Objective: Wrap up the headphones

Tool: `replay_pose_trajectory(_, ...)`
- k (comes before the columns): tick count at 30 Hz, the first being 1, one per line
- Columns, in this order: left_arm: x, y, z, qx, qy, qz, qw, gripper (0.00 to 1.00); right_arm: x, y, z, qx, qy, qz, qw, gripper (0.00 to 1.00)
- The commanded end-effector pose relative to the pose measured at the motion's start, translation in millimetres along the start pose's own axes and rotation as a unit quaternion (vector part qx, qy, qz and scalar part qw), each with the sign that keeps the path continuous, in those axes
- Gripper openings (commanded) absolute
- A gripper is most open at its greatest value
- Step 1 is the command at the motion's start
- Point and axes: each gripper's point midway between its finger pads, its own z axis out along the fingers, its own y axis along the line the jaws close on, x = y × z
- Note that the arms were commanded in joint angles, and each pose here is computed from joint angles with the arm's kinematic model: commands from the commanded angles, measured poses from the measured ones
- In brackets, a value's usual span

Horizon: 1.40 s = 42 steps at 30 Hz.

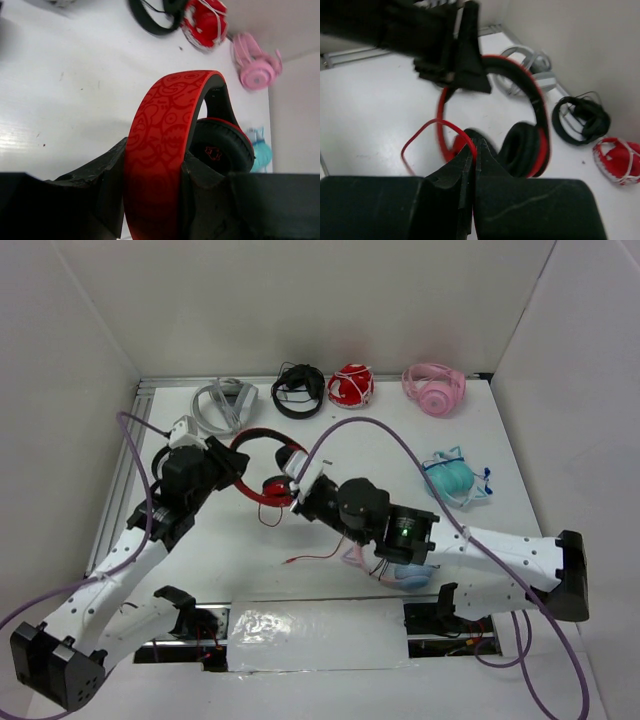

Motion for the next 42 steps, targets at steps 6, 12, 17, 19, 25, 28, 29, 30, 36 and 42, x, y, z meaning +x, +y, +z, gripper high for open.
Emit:
replay_pose_trajectory(6, -14.6, -99.3, -59.2, 0.292, -0.023, 0.177, 0.94, 0.0, -45.3, -98.2, 9.1, 0.084, -0.03, -0.044, 0.995, 0.03)
replay_pose_trajectory(12, 20.2, -122.7, -95.7, 0.426, 0.039, 0.254, 0.868, 0.0, -35.0, -142.4, 19.8, 0.115, -0.017, -0.061, 0.991, 0.06)
replay_pose_trajectory(17, 33.0, -127.0, -111.8, 0.476, 0.056, 0.28, 0.832, 0.0, -45.5, -125.3, 16.7, 0.068, -0.071, -0.065, 0.993, 0.1)
replay_pose_trajectory(19, 37.6, -126.1, -119.5, 0.492, 0.061, 0.289, 0.819, 0.0, -48.7, -136.1, 9.5, 0.096, -0.089, -0.06, 0.99, 0.1)
replay_pose_trajectory(25, 44.6, -120.4, -129.6, 0.503, 0.066, 0.293, 0.81, 0.0, -57.5, -166.9, -20.0, 0.134, -0.141, -0.006, 0.981, 0.05)
replay_pose_trajectory(28, 51.3, -121.6, -141.2, 0.531, 0.076, 0.299, 0.789, 0.0, -54.6, -169.6, -25.8, 0.127, -0.15, 0.005, 0.98, 0.11)
replay_pose_trajectory(29, 54.2, -121.8, -145.6, 0.541, 0.084, 0.299, 0.782, 0.0, -53.0, -169.2, -26.1, 0.127, -0.151, 0.007, 0.98, 0.12)
replay_pose_trajectory(30, 55.3, -122.0, -148.3, 0.547, 0.086, 0.3, 0.777, 0.0, -48.9, -168.6, -26.3, 0.127, -0.153, 0.011, 0.98, 0.13)
replay_pose_trajectory(36, 55.2, -124.7, -163.9, 0.565, 0.094, 0.297, 0.764, 0.0, -41.0, -182.2, -45.4, 0.155, -0.197, 0.047, 0.967, 0.17)
replay_pose_trajectory(42, 41.9, -129.7, -163.7, 0.539, 0.086, 0.278, 0.79, 0.0, -29.3, -204.0, -66.2, 0.217, -0.229, 0.091, 0.945, 0.01)
